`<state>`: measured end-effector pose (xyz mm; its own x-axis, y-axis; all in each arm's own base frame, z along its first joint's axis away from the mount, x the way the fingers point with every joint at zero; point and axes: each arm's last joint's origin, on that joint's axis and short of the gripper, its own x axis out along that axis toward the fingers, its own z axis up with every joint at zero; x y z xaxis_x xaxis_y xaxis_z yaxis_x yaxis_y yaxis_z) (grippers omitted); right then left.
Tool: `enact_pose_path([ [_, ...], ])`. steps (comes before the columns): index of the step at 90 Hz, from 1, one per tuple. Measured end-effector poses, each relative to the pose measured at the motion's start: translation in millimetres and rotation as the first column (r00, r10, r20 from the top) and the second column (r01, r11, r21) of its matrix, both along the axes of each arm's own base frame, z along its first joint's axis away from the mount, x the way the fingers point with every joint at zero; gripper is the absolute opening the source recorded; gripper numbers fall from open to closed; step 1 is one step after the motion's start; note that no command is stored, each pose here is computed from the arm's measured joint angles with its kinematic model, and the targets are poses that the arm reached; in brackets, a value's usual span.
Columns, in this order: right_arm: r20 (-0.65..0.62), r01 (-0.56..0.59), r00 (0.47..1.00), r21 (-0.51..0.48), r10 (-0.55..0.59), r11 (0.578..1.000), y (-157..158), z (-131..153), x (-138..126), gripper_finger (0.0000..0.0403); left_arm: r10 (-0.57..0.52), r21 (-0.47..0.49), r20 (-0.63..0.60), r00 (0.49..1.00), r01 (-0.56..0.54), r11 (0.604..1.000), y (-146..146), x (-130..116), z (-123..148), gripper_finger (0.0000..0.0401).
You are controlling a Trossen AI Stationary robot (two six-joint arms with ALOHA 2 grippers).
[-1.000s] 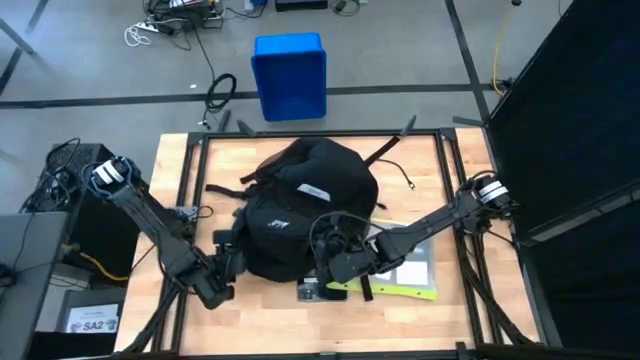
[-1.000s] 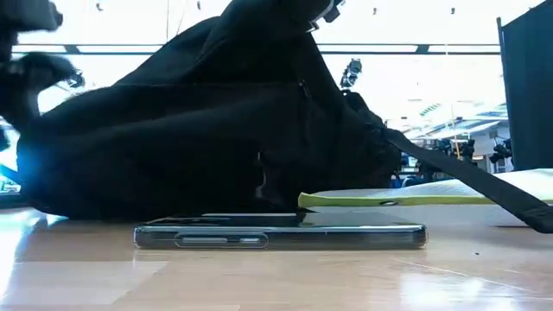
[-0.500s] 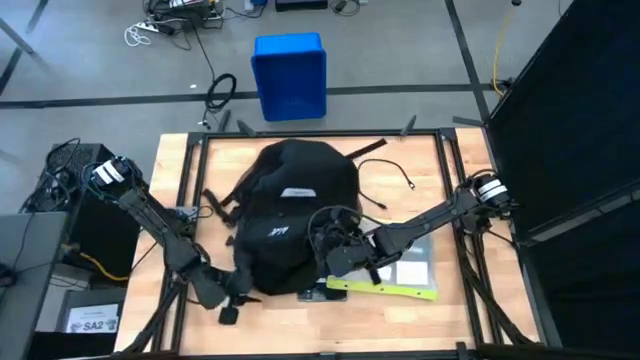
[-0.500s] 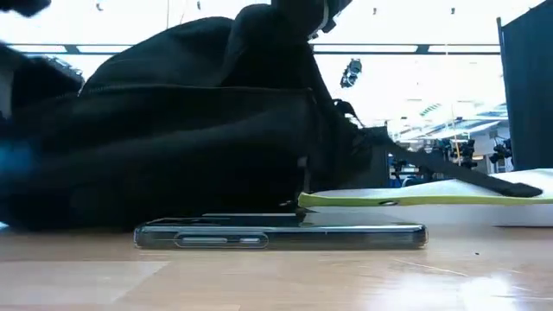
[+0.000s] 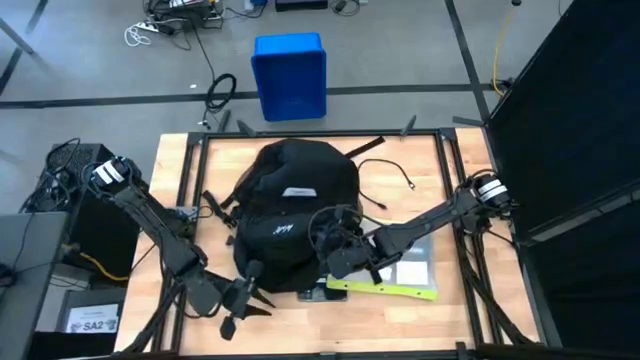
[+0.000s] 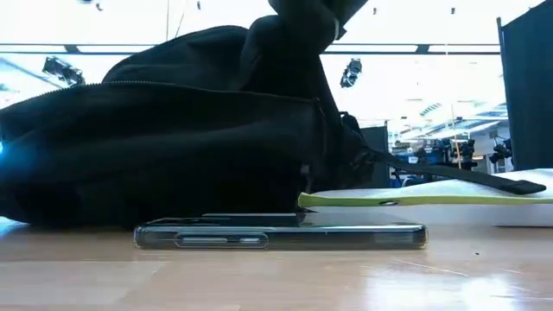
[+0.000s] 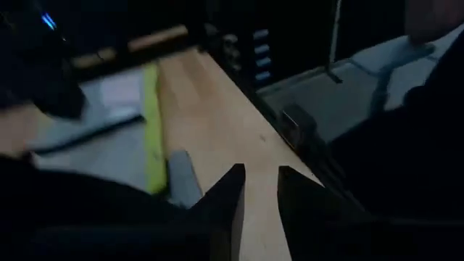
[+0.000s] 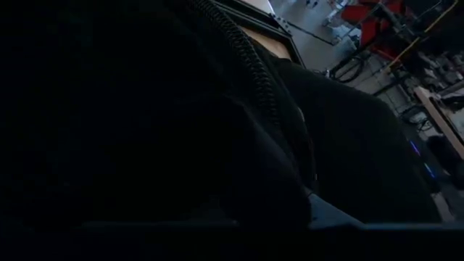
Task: Unpack backpack
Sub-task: Put the zip bag into the backpack
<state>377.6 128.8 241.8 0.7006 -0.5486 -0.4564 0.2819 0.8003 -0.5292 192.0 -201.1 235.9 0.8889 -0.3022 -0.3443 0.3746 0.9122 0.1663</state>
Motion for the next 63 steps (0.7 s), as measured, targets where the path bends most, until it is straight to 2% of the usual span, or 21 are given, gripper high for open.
enact_pose_path([
  [14, 0.002, -0.059, 0.998, 0.050, 0.059, 0.997, 7, 0, 0, 0.0008, 0.093, 0.156, 0.069, 0.993, -0.103, 0.982, 1, 4, 14, 0.0058],
  [26, 0.021, -0.076, 0.997, 0.075, 0.075, 0.994, 12, 1, -1, 0.0004, 0.219, 0.257, 0.111, 0.969, -0.241, 0.936, 5, 5, 18, 0.0058],
  [35, 0.045, -0.073, 0.997, 0.103, 0.069, 0.992, 15, 2, -1, 0.0001, 0.260, 0.327, 0.103, 0.960, -0.280, 0.903, 9, 3, 14, 0.0060],
  [50, 0.085, -0.069, 0.995, 0.144, 0.057, 0.987, 16, 3, 0, 0.0001, 0.312, 0.355, 0.044, 0.949, -0.307, 0.883, 14, -1, 5, 0.0082],
  [63, 0.093, -0.073, 0.994, 0.152, 0.059, 0.986, 16, 4, 1, 0.0001, 0.381, 0.390, 0.014, 0.925, -0.356, 0.849, 21, -5, -2, 0.0126],
])
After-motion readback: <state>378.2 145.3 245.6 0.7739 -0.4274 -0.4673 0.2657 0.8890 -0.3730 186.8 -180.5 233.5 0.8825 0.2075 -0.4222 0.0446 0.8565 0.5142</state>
